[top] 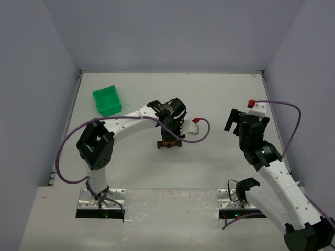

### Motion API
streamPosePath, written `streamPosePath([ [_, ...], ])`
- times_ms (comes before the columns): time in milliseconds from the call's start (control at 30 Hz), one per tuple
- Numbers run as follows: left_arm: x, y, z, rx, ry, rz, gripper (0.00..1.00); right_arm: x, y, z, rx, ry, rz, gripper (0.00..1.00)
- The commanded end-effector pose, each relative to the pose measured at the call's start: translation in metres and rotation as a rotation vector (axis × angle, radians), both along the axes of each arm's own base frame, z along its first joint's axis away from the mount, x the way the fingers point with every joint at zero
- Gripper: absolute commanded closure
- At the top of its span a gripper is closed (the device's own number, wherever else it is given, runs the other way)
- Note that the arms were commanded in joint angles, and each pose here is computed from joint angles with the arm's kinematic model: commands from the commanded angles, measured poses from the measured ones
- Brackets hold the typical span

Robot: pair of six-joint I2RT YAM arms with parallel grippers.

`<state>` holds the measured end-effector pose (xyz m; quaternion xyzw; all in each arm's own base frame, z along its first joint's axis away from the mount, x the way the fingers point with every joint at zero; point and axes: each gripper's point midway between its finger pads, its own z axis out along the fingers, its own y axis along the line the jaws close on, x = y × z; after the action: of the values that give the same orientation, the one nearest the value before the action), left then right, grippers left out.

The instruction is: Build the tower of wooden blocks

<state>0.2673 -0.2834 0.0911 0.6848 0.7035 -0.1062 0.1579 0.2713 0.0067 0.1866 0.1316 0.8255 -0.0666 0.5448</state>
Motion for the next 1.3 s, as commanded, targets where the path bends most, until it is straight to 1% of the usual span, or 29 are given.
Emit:
streamPosePath([
  [0, 0.0073, -0.014, 0.0118, -0.033, -0.038, -0.02, 0.94, 0.0017, -0.0046, 0.0082, -0.001, -0.035, -0.028, 0.01],
  [167, 0.0076, -0.0136, 0.0135, -0.031, -0.043, -0.029, 0.9, 0.0015, -0.005, 0.0093, 0.0, -0.04, -0.031, 0.01],
  [300, 0.0052, -0.0128, 0.0124, -0.026, -0.034, -0.035, 0.89, 0.0014, -0.0048, 0.0087, -0.001, -0.037, -0.029, 0.01],
  [333, 0.0056, -0.0119, 0.0123, -0.022, -0.037, -0.034, 0.86, 0.0016, -0.0048, 0.0089, -0.001, -0.037, -0.029, 0.01],
  [400, 0.0047, -0.0108, 0.0115, -0.019, -0.035, -0.037, 0.84, 0.0016, -0.0047, 0.0089, 0.0, -0.038, -0.029, 0.01],
  [467, 0.0033, -0.0113, 0.013, -0.024, -0.031, -0.04, 0.75, 0.0014, -0.0049, 0.0087, -0.001, -0.037, -0.03, 0.01],
  [600, 0.0039, -0.0114, 0.0124, -0.023, -0.032, -0.038, 0.65, 0.0017, -0.005, 0.0088, -0.002, -0.037, -0.03, 0.01],
  [733, 0.0043, -0.0134, 0.014, -0.032, -0.032, -0.037, 0.62, 0.0013, -0.0049, 0.0081, -0.003, -0.035, -0.028, 0.01],
  [867, 0.0063, -0.0157, 0.0149, -0.037, -0.036, -0.032, 0.62, 0.001, -0.0052, 0.0088, -0.003, -0.038, -0.028, 0.01],
  [967, 0.0065, -0.016, 0.0149, -0.038, -0.035, -0.03, 0.67, 0.0008, -0.0057, 0.0092, -0.004, -0.04, -0.03, 0.01],
  [1067, 0.0047, -0.0157, 0.0154, -0.04, -0.03, -0.034, 0.68, 0.0008, -0.0057, 0.0092, -0.004, -0.04, -0.031, 0.01],
  [1133, 0.0037, -0.0162, 0.0162, -0.042, -0.029, -0.04, 0.71, 0.0007, -0.006, 0.0095, -0.002, -0.042, -0.033, 0.01],
  [1267, 0.0025, -0.0163, 0.0161, -0.044, -0.023, -0.043, 0.72, 0.0003, -0.0061, 0.0097, -0.004, -0.042, -0.032, 0.01],
])
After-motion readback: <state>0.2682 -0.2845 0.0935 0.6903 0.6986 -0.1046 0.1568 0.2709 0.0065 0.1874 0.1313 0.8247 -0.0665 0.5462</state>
